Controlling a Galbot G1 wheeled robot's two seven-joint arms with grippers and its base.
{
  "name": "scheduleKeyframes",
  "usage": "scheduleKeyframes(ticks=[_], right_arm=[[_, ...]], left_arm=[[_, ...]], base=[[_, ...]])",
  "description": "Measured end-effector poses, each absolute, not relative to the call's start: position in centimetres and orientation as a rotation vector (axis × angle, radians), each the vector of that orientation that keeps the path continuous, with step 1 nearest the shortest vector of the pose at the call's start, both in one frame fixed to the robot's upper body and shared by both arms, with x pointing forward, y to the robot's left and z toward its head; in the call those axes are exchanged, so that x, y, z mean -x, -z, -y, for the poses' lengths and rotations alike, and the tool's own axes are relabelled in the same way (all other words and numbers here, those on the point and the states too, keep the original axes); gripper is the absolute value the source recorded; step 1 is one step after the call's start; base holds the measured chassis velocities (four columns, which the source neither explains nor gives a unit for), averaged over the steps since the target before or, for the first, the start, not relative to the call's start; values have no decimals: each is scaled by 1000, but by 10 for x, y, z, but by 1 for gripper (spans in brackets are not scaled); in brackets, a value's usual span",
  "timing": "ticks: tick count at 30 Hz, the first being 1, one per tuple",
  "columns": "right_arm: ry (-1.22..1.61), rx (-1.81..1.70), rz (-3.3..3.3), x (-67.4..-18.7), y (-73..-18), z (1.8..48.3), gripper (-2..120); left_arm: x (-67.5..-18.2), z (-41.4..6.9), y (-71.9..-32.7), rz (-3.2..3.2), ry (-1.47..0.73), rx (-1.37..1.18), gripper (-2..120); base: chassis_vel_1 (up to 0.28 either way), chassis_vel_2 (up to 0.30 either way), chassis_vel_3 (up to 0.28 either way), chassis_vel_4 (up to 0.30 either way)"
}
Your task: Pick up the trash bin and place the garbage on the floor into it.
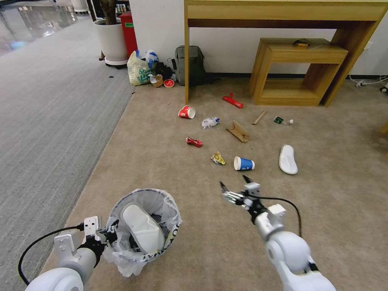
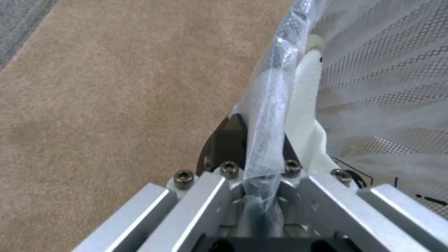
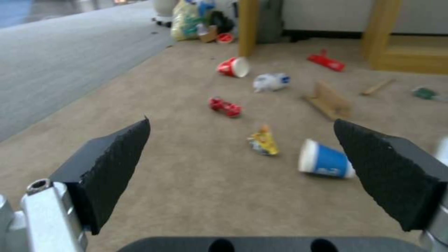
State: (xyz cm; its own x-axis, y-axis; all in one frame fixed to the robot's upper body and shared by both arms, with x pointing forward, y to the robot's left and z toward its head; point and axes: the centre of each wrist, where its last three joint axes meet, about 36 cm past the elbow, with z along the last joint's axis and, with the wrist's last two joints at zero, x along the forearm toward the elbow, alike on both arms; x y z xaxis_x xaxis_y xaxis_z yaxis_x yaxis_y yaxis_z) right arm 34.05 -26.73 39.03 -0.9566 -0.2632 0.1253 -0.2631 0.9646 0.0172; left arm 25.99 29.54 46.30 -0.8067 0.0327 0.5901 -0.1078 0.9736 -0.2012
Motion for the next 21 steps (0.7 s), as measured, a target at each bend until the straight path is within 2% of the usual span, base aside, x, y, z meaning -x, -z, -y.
scheduleKeyframes(ticks=[5,12,21], right_arm=[[-14,-362,3021,-334,-400,279,100],[-8,-382,3038,-334,-407,273,100],[1,-412,3040,-336,-408,264,100]], left_arm=[[-258,-296,-463,2491,-297,-32,0],[-257,-297,-464,2494,-296,-16,0],[-254,-300,-465,2491,-299,-11,0]], base=[[0,0,0,0],[-51,53,43,-48],[-197,182,183,-195]])
